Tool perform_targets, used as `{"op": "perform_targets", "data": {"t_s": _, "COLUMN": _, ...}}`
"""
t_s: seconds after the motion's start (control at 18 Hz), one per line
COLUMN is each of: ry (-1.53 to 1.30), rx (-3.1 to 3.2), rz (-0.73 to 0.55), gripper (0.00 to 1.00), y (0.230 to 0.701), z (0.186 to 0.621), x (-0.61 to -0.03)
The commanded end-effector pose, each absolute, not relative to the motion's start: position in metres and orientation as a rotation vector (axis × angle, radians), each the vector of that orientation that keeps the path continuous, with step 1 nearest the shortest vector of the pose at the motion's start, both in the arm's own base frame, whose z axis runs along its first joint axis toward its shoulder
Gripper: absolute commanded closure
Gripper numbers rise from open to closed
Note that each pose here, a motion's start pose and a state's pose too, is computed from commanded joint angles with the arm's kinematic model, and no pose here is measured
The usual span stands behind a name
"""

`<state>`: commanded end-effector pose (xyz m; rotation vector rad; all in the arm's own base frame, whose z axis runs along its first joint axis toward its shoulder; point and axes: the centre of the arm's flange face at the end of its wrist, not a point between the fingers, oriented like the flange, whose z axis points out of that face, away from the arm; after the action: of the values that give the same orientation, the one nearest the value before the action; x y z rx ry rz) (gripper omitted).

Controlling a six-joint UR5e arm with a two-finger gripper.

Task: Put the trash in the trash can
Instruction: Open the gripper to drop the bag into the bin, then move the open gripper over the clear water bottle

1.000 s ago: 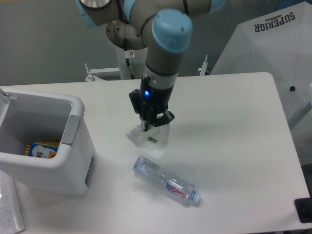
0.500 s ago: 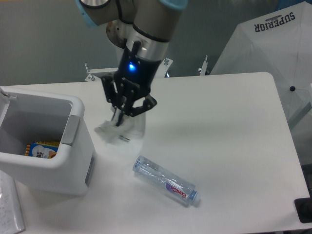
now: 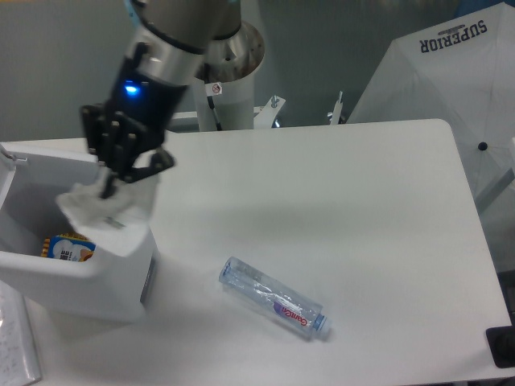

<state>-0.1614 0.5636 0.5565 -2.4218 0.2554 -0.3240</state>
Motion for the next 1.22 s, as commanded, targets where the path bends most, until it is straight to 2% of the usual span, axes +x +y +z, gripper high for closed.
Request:
{"op": "perform_targets", "data": {"t_s": 0.33, "ry": 0.241, "rx": -2.444, "rz": -0.358, "gripper": 1.0, "y": 0.569, "z": 0.546, "x": -0.149}}
{"op": "perform_targets", "data": {"t_s": 0.39, "ry": 0.244, "rx": -2.444, "rz": -0.362, "gripper": 0.97, "y": 0.571, "z": 0.544, "x": -0.149}}
{"op": "perform_targets", "data": {"t_s": 0.44, "ry": 0.252, "rx": -2.437, "rz": -0.355, "gripper": 0.77, "y": 0.572, "z": 0.544, "x": -0.15}}
{"op": "perform_targets", "data": {"t_s": 0.5, "ry": 0.264, "rx": -2.424, "rz": -0.338, "gripper": 0.48, "y": 0.573, "z": 0.545, "x": -0.151}}
{"op": "perform_targets", "data": {"t_s": 0.56, "ry": 0.274, "rx": -2.411, "rz": -0.32, "gripper": 0.0, "y": 0.574, "z": 0.543, "x": -0.151}}
{"op": "perform_targets", "data": {"t_s": 1.06, "ry": 0.27, "rx": -2.391, "rz": -0.294, "gripper": 0.0, "y": 0.57, "z": 0.552, "x": -0.15}}
{"op": "perform_targets", "data": {"t_s": 1.22, "ry": 0.226, "rx": -2.393, "rz": -0.293, "gripper": 0.0, "y": 0.569, "z": 0.551, "x": -0.165}}
